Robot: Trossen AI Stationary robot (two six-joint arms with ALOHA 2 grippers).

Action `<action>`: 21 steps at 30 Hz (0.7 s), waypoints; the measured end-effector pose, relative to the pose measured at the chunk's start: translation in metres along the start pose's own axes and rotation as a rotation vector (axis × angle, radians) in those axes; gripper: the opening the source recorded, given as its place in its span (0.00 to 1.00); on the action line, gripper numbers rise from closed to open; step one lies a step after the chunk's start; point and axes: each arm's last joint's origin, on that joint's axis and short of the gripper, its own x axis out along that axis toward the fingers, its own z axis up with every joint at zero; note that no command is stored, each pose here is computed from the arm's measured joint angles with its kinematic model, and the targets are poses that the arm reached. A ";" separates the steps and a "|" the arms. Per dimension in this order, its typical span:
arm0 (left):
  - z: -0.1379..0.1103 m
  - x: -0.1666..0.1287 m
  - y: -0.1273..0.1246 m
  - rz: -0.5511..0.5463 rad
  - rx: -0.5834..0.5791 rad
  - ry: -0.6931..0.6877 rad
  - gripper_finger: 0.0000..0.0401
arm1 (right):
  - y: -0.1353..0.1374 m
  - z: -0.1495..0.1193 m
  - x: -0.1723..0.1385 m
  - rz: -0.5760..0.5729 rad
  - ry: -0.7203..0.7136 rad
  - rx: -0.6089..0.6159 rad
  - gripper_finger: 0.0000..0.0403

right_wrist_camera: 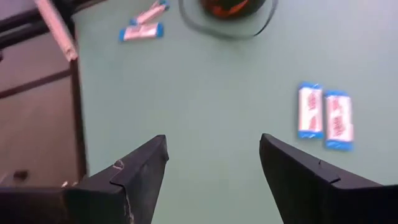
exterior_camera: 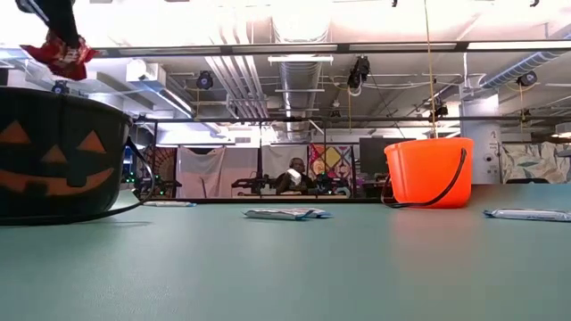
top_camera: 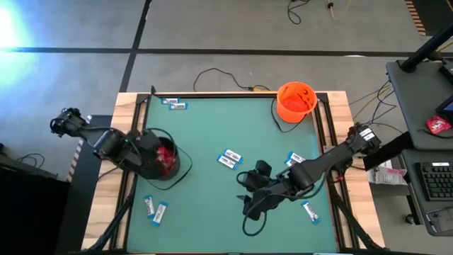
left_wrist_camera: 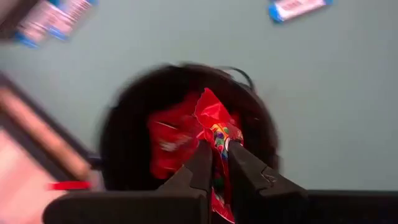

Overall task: Sort candy by brand, put in halloween buckets
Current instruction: Put the red candy into the black bucket, then put the white chocolate into the orange bucket

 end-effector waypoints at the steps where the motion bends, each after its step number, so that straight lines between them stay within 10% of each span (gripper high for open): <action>1: -0.003 0.006 -0.001 -0.031 -0.012 0.015 0.03 | 0.000 0.000 0.000 -0.009 -0.010 0.001 0.62; 11: -0.032 0.083 -0.002 0.153 -0.015 0.107 0.14 | 0.000 -0.016 0.031 -0.138 0.014 0.075 0.62; 21: -0.031 0.054 0.003 0.031 0.043 0.076 0.53 | -0.057 -0.041 0.119 -0.353 0.029 0.167 0.60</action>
